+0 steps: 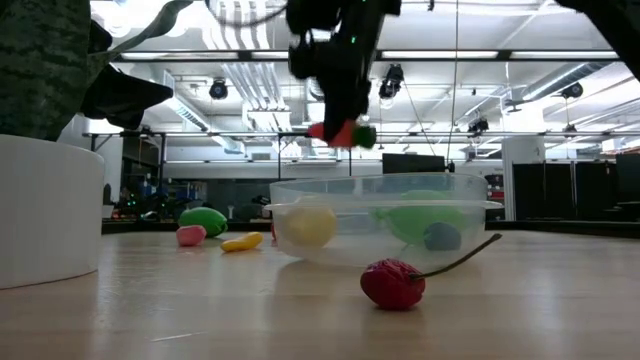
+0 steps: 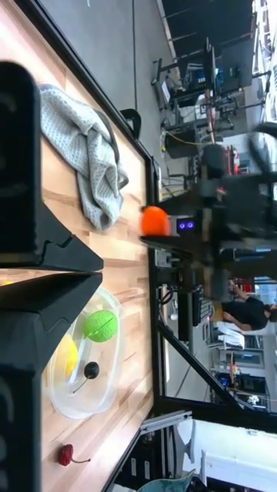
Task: Pick and placing Produce into tupperware
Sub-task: Put the carrot into the container
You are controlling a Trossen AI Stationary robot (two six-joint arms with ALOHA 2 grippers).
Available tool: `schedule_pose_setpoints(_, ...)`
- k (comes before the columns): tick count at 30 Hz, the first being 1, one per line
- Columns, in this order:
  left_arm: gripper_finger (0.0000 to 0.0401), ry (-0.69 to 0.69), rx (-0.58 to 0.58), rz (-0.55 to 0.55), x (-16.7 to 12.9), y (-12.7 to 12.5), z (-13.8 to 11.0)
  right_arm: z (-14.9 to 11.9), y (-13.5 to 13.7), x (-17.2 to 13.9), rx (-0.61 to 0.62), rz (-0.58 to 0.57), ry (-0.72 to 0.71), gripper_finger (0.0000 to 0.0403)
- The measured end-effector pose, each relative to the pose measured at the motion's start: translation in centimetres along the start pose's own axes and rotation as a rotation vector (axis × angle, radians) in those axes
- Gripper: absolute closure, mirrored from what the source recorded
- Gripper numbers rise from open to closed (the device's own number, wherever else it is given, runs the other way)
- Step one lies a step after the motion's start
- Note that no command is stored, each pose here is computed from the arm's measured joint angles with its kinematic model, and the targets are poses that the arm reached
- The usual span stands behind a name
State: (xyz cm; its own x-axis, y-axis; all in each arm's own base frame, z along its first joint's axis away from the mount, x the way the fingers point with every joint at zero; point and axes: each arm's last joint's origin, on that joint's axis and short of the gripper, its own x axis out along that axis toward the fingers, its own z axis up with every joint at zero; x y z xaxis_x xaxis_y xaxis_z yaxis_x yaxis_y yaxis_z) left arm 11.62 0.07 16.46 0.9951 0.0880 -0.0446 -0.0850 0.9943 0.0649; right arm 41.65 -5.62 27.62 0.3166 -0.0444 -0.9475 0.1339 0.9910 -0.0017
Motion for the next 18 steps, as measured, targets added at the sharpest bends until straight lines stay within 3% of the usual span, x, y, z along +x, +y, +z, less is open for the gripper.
schedule_pose_setpoints(11, 0.0401, 0.0, 0.0, 0.004, 0.0, 0.0, 0.0, -1.1, 3.1, -7.6, -0.067, 0.027, -0.208, 0.0257)
schedule_pose_setpoints(18, 0.0401, 0.0, 0.0, 0.004, 0.0, 0.0, 0.0, -2.1, 5.3, -10.2, -0.079, -0.004, -0.272, 0.0257)
